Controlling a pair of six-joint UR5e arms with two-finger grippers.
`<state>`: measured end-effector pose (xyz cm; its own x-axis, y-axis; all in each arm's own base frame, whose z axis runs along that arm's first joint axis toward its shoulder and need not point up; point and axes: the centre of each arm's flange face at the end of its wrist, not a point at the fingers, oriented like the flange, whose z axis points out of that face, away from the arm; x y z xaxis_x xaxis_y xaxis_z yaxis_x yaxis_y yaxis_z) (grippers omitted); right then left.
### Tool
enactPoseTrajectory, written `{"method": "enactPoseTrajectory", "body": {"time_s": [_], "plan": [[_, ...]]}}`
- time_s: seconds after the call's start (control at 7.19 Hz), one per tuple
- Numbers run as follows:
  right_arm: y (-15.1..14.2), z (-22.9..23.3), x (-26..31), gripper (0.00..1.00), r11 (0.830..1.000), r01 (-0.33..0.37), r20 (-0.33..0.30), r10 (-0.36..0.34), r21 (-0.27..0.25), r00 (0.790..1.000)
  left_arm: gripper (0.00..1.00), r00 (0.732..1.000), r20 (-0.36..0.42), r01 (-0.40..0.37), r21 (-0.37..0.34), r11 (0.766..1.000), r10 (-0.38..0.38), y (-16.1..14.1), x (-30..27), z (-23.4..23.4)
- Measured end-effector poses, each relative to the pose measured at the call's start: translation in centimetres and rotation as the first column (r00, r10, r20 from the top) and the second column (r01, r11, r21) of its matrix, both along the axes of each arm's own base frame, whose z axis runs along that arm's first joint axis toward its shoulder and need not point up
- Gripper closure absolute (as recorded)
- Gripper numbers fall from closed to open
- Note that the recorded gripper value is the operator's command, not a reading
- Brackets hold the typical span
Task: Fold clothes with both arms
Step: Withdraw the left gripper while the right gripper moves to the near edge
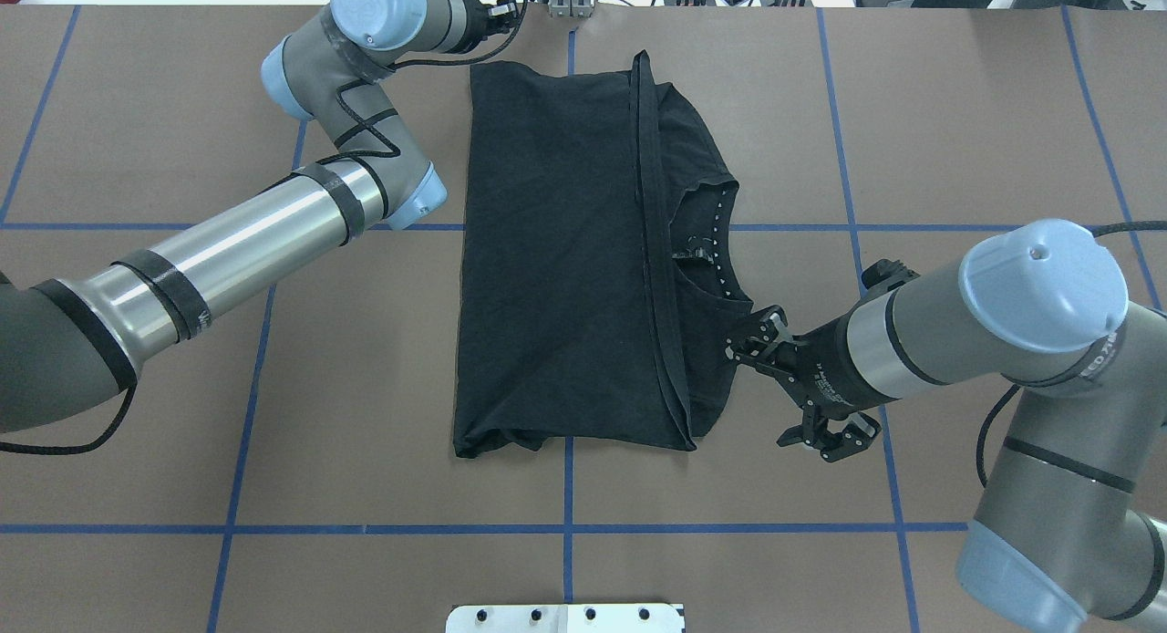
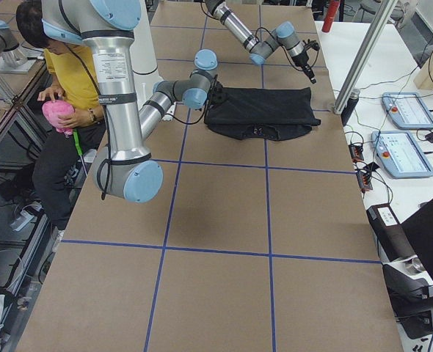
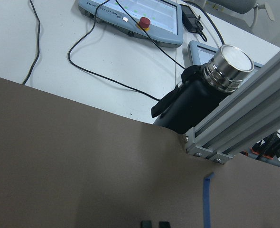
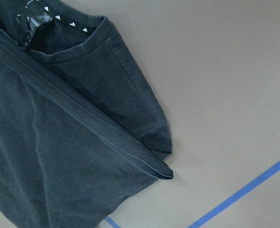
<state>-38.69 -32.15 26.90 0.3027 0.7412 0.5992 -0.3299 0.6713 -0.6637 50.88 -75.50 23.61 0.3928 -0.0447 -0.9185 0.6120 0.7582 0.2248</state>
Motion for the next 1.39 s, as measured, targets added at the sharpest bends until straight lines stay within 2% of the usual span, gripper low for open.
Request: {"method": "enactPoseTrajectory", "body": {"time_s": [0.14, 0.28, 0.42, 0.56, 0.7, 0.83, 0.97, 1.11, 1.25, 1.39], "plan": [[1.0, 0.2, -1.5, 0.04, 0.999, 0.000, -0.017, 0.000, 0.036, 1.000, 0.28, 1.000, -0.019, -0.009, 0.024, 1.000, 0.009, 0.7, -1.3, -0.5], [2.0, 0.5, -2.8, 0.08, 0.996, 0.021, -0.040, -0.018, 0.084, 0.999, 0.28, 0.998, -0.035, -0.045, 0.029, 0.999, 0.046, 2.8, -2.8, 0.7], [2.7, 1.1, -3.8, 0.08, 0.984, 0.075, -0.079, -0.062, 0.160, 0.995, 0.28, 0.995, -0.047, -0.092, 0.022, 0.995, 0.093, 5.5, -4.7, 2.3], [3.3, 1.6, -4.7, 0.12, 0.952, 0.159, -0.144, -0.124, 0.263, 0.982, 0.28, 0.991, -0.054, -0.121, 0.018, 0.993, 0.121, 8.2, -6.9, 3.7], [4.2, 2.0, -5.9, 0.21, 0.891, 0.258, -0.227, -0.182, 0.373, 0.957, 0.28, 0.988, -0.064, -0.139, 0.022, 0.990, 0.140, 11.0, -9.1, 5.2], [5.2, 2.1, -7.5, 0.24, 0.803, 0.353, -0.306, -0.223, 0.481, 0.925, 0.27, 0.983, -0.081, -0.161, 0.030, 0.987, 0.163, 14.2, -11.6, 6.5], [5.9, 2.1, -9.4, 0.33, 0.686, 0.439, -0.378, -0.250, 0.580, 0.891, 0.27, 0.979, -0.093, -0.178, 0.031, 0.984, 0.180, 16.9, -13.7, 7.5], [6.0, 2.0, -11.0, 0.37, 0.566, 0.508, -0.440, -0.266, 0.649, 0.858, 0.27, 0.977, -0.103, -0.183, 0.022, 0.983, 0.184, 18.8, -15.2, 8.5], [5.8, 1.9, -12.4, 0.45, 0.484, 0.550, -0.482, -0.269, 0.681, 0.834, 0.27, 0.976, -0.123, -0.179, -0.001, 0.984, 0.178, 19.8, -16.1, 9.0], [5.4, 1.7, -13.5, 0.45, 0.430, 0.574, -0.510, -0.267, 0.697, 0.818, 0.27, 0.976, -0.137, -0.175, -0.020, 0.984, 0.171, 20.2, -16.4, 9.4]]}}
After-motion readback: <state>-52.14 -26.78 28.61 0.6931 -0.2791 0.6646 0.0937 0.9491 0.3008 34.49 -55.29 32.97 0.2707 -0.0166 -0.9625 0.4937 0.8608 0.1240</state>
